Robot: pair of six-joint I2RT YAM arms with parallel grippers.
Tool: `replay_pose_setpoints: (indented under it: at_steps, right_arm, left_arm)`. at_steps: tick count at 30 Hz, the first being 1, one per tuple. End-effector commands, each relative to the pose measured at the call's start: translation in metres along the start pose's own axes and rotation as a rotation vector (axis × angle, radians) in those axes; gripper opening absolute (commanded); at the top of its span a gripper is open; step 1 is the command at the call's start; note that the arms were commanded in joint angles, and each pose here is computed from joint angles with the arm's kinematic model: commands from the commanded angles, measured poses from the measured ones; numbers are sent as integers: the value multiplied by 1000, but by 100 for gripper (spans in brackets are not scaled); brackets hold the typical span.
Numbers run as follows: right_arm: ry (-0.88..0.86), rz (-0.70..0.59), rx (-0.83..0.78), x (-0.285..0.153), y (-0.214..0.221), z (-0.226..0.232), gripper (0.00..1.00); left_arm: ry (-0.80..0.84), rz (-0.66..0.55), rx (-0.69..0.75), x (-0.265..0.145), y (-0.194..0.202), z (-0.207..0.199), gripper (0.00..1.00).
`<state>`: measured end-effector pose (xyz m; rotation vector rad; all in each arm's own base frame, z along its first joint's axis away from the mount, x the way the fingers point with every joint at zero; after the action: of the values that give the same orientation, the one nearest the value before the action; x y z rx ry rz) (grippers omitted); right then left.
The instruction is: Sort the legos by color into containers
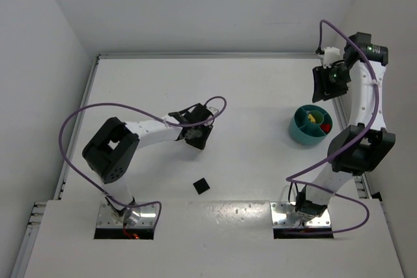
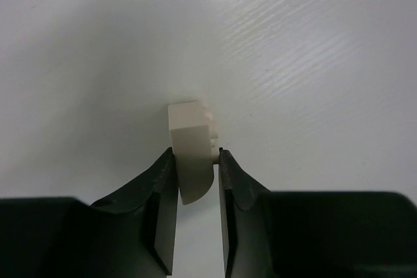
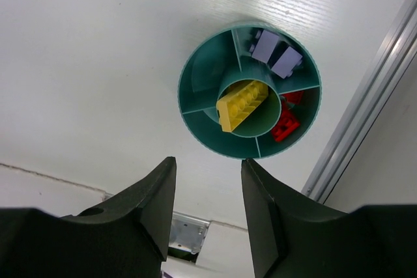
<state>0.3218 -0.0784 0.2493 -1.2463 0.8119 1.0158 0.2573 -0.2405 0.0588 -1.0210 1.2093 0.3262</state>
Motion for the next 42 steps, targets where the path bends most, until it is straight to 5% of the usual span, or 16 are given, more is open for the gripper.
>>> replay_pose_setpoints:
  at_steps: [1, 9, 20, 29, 42]
  right_arm:
    - [-24, -12, 2, -13, 8, 12, 45]
    - [1, -49, -1, -18, 8, 8, 45]
    - [226, -231, 26, -63, -8, -16, 43]
    - [245, -268, 60, -67, -16, -21, 43]
    - [223, -237, 92, -45, -29, -39, 43]
  left_arm:
    - [118, -57, 22, -10, -24, -16, 4]
    - [490, -361, 148, -48, -141, -79, 0]
    - [827, -616, 21, -43, -253, -135, 0]
    - [824, -737, 147, -34, -293, -169, 0]
    - [850, -832, 223, -19, -301, -180, 0]
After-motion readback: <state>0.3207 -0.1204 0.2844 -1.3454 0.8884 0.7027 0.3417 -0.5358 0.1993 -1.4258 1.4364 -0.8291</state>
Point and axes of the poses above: each gripper's point midway between its finger pads, its own x axis out along the fingers, its own z axis along the line the jaws close on, y = z × x, the point moved 4 cm from there along -x, back along the fingers, and after that the axes turned 12 degrees about x, right-handed, at the moved point
